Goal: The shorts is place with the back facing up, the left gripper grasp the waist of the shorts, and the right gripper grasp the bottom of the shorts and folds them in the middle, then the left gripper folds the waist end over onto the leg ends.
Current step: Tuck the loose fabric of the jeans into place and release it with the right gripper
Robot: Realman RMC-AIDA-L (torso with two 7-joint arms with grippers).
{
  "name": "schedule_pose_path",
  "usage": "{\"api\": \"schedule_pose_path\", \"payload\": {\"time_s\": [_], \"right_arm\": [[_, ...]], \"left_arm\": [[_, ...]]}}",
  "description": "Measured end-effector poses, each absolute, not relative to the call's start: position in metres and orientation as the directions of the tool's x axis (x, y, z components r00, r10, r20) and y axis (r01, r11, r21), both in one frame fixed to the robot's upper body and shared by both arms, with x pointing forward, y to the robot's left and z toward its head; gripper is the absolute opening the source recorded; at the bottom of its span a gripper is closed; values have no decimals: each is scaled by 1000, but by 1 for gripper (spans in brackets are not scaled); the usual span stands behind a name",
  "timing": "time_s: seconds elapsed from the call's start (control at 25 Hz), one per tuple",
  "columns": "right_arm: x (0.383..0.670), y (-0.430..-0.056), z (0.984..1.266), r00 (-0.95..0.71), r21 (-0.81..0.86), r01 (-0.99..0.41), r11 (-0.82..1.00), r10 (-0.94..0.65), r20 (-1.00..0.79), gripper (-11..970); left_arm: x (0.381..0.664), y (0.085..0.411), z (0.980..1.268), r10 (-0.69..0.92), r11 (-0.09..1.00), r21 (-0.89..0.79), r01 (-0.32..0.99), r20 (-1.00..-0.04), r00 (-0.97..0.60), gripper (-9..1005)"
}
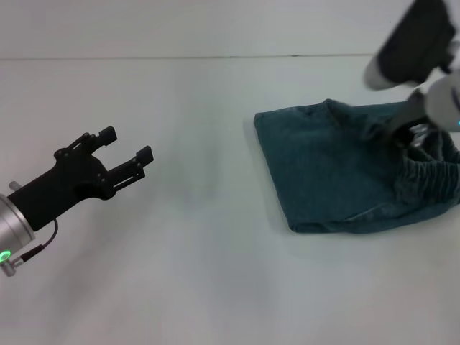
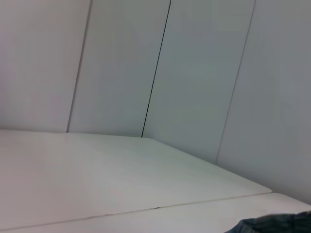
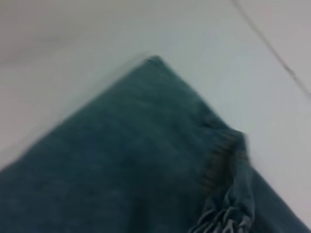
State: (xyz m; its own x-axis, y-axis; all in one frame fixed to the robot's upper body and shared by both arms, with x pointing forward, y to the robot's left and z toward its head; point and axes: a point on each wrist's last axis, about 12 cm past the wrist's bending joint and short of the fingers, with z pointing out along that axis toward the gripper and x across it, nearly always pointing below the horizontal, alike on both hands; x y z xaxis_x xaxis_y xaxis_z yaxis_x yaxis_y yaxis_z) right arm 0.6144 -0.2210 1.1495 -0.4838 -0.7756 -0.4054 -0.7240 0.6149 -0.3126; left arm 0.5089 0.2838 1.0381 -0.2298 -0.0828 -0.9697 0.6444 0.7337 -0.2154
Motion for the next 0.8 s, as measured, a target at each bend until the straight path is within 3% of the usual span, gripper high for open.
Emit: {"api": "schedule_pose_path", "payload": {"time_s": [0.32,0.8], "right_arm": [[613,-276,1145,-589,-253,-593,765,-625,-512,100],[598,-332,1146,-593,-75,-466,882,-374,-713,217]], "left_arm": [[509,283,1039,-82,729,-213,651,-971,-226,872],[511,285,1040,-76,733,-210,647,-970,-229,873]]}}
